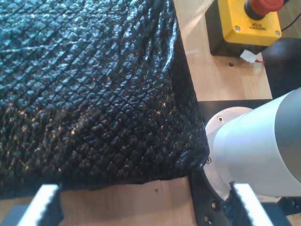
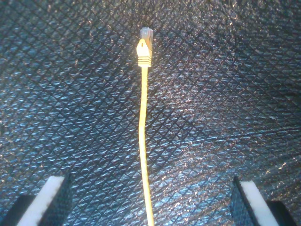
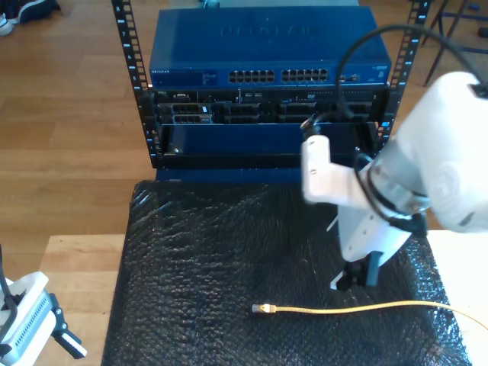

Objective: Grab the cable and plug it in

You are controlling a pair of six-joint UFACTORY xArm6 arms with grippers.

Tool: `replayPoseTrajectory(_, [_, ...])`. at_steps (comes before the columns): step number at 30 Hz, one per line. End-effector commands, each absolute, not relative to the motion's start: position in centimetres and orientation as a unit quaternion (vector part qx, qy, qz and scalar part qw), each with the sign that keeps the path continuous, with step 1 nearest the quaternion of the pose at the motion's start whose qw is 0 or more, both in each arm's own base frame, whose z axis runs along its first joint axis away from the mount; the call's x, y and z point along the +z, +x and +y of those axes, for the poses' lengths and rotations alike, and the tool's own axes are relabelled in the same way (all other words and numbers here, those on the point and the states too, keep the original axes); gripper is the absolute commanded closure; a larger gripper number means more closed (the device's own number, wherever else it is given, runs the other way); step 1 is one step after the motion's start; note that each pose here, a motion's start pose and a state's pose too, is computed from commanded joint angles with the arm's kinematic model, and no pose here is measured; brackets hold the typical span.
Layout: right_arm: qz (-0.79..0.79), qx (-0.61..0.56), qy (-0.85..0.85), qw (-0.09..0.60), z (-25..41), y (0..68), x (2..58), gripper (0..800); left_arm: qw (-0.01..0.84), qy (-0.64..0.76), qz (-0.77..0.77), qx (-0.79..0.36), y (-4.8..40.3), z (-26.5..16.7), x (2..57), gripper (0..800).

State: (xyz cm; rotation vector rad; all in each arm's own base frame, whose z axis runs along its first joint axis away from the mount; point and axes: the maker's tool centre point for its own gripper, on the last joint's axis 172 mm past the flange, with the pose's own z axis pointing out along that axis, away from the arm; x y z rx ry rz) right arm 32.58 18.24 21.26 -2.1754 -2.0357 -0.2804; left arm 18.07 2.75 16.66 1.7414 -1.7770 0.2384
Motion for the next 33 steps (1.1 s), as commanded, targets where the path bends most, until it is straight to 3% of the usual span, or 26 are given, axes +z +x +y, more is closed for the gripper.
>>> replayPoseTrajectory(33, [-0.720, -0.046, -0.692, 0.016, 24.8, 31.7, 11.9, 16, 0.296, 0.683, -0.664, 0.077, 20.3, 1.3, 16.2, 0])
